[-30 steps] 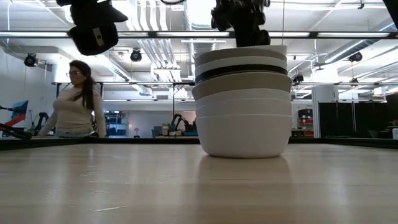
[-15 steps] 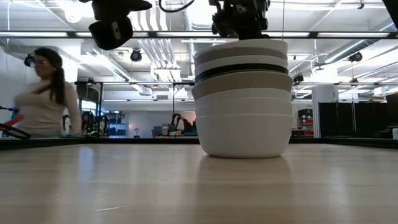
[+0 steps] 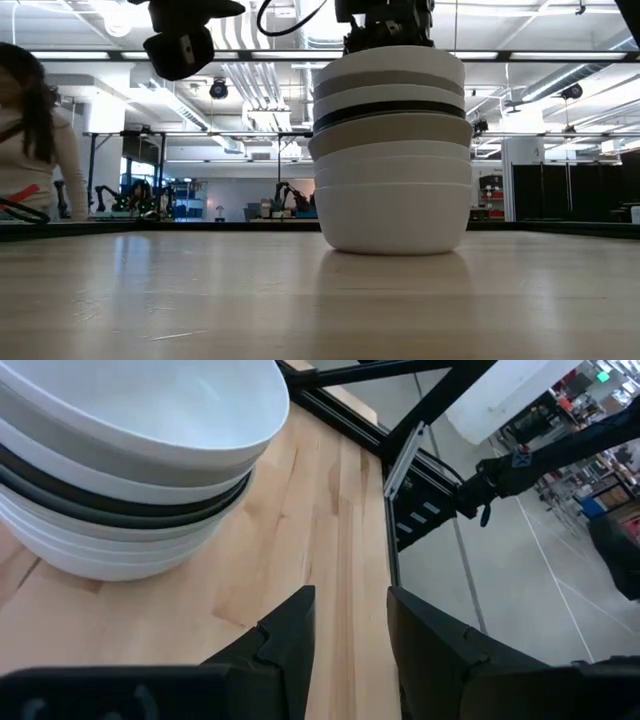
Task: Nest bowls inside each other
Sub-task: Stack the white bowl on the gray bowl
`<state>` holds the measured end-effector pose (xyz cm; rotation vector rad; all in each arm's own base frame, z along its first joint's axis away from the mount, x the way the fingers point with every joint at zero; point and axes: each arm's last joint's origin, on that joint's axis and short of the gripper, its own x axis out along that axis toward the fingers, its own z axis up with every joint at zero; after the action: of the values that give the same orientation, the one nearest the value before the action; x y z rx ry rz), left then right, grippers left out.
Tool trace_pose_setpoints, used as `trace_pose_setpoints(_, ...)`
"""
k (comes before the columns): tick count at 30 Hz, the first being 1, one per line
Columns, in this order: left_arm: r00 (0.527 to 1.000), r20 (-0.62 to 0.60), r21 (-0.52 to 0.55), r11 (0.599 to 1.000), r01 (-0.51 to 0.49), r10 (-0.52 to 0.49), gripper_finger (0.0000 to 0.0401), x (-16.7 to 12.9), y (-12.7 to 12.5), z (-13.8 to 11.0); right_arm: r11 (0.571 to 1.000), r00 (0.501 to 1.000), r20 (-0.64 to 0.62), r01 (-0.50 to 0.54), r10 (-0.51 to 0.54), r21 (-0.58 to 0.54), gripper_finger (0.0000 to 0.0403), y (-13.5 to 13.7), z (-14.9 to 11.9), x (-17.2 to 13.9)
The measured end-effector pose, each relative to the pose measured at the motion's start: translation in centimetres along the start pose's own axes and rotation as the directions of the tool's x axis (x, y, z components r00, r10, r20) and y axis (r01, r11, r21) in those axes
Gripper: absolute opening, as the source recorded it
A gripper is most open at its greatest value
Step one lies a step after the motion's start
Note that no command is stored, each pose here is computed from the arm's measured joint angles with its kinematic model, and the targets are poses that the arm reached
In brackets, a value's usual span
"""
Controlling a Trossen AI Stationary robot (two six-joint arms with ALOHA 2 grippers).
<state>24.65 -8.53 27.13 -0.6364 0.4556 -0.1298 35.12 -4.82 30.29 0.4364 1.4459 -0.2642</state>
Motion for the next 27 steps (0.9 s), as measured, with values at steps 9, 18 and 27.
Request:
trace_pose_setpoints(9, 1.000, -0.002, 0.000, 1.000, 0.001, -0.001, 0.0111, 0.00, -0.01, -0.01, 1.000, 1.000, 0.003, -0.004, 0.004, 0.004, 0.0011, 0.02, 0.04, 0.30)
trace_pose_setpoints(18, 1.000, -0.003, 0.000, 1.000, 0.003, -0.003, 0.0111, 0.00, -0.02, -0.02, 1.000, 1.000, 0.004, -0.007, 0.007, 0.028, 0.0063, 0.03, 0.05, 0.30)
trace_pose_setpoints(27, 1.000, -0.002, 0.000, 1.000, 0.003, -0.003, 0.0111, -0.01, -0.02, -0.02, 0.999, 1.000, 0.007, -0.005, 0.004, 0.036, 0.0109, 0.02, 0.07, 0.23)
